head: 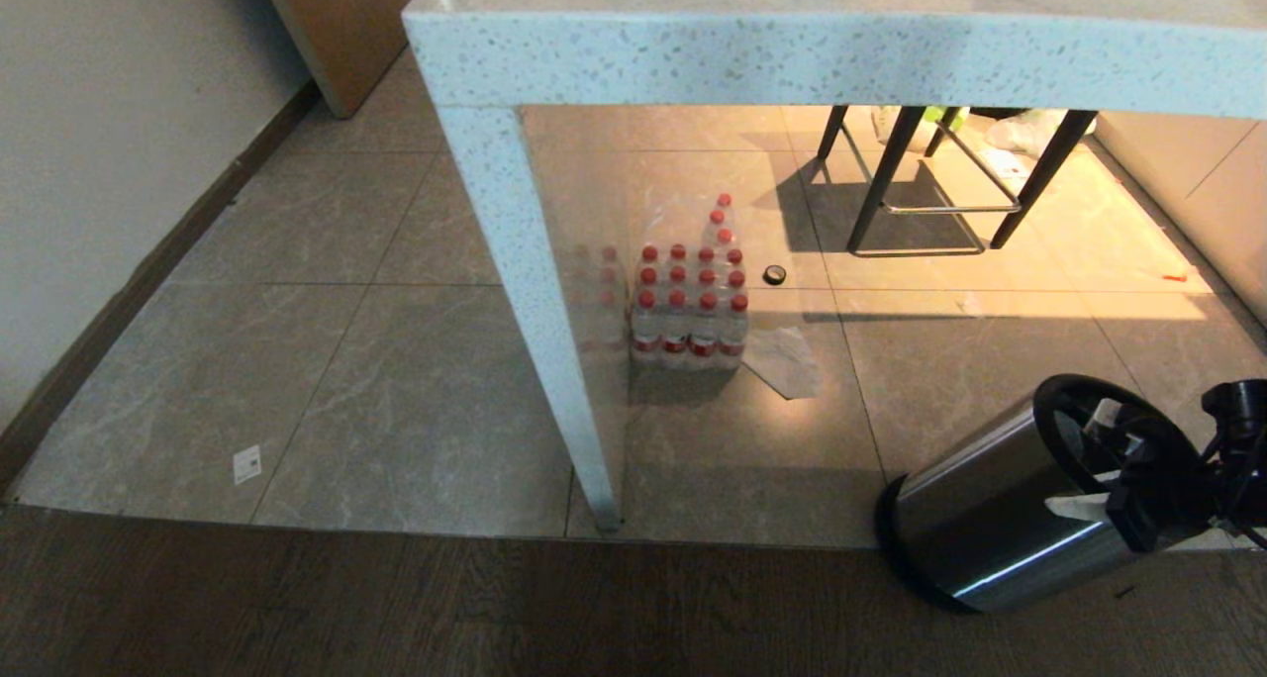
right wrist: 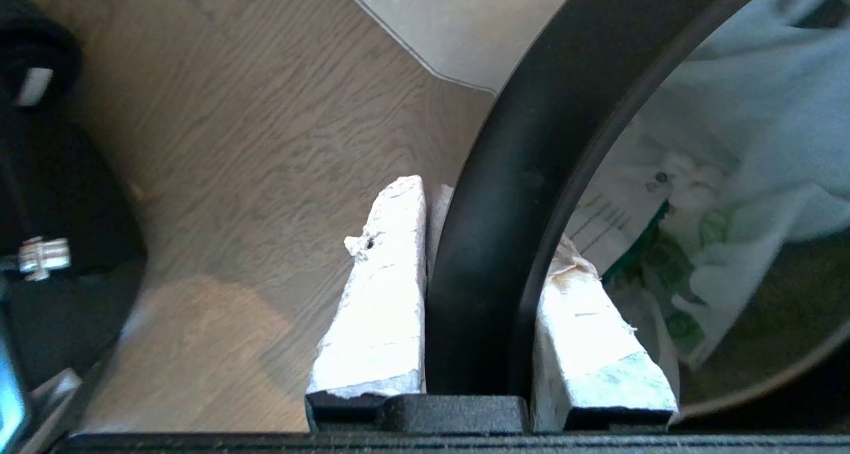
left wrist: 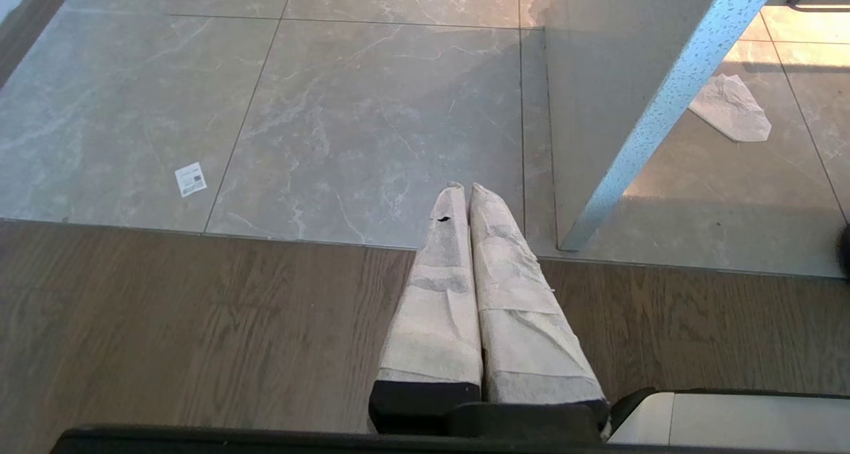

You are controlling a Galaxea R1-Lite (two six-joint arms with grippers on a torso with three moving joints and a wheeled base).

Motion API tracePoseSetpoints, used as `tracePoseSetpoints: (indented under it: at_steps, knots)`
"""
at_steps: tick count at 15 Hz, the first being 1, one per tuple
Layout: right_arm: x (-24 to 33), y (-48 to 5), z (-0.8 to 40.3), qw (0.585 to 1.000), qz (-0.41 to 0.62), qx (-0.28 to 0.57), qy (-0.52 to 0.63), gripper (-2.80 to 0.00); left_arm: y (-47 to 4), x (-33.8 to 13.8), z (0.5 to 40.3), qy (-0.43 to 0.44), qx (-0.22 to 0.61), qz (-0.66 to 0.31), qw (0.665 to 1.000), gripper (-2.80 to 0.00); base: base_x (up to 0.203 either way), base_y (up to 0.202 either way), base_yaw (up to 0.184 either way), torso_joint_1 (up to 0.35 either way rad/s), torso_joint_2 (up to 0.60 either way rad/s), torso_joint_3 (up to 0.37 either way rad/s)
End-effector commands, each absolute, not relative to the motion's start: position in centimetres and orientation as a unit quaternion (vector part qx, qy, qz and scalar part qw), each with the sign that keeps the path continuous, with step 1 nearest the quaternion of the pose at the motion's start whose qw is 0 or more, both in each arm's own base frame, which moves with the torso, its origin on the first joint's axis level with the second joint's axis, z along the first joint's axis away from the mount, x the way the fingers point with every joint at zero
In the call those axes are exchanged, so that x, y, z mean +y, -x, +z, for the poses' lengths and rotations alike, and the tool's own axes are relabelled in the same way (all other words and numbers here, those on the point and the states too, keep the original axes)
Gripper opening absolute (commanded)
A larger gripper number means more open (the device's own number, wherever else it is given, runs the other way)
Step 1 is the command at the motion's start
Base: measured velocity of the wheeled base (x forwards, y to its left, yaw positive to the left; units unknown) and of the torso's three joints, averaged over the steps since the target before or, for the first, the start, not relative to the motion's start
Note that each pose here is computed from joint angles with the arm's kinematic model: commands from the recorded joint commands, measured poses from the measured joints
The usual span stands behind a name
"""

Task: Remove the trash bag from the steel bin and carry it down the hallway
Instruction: Place the outer trash can on the ground

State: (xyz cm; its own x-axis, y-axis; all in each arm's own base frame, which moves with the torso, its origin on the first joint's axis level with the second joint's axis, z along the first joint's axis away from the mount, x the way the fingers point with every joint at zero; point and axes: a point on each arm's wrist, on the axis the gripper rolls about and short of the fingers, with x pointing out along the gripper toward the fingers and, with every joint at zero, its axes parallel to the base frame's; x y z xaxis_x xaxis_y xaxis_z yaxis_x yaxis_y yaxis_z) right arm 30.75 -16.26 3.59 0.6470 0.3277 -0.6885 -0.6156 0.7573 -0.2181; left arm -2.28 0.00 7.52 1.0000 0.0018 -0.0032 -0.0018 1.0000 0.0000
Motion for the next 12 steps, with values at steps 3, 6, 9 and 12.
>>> tracePoseSetpoints:
  at_steps: [3,6,9,12]
  knots:
    - [-16.2,-29.5,6.3,0.888,0.259,0.299,0.236,-2.8,2.3,0.0,7.5,0.0,0.002,0.001,1.0,-2.8,0.0,0.0,0.0,0.0,0.0,0.0]
    - [-16.0,-28.4,7.7,0.891,0.251,0.29,0.243,-2.8,2.3,0.0,7.5,0.0,0.002,0.001,1.0,-2.8,0.0,0.0,0.0,0.0,0.0,0.0]
    - [-15.6,-27.3,9.4,0.893,0.243,0.281,0.252,-2.8,2.3,0.0,7.5,0.0,0.002,0.001,1.0,-2.8,0.0,0.0,0.0,0.0,0.0,0.0]
    - [-15.0,-25.9,11.6,0.894,0.238,0.279,0.256,-2.8,2.3,0.0,7.5,0.0,0.002,0.001,1.0,-2.8,0.0,0.0,0.0,0.0,0.0,0.0]
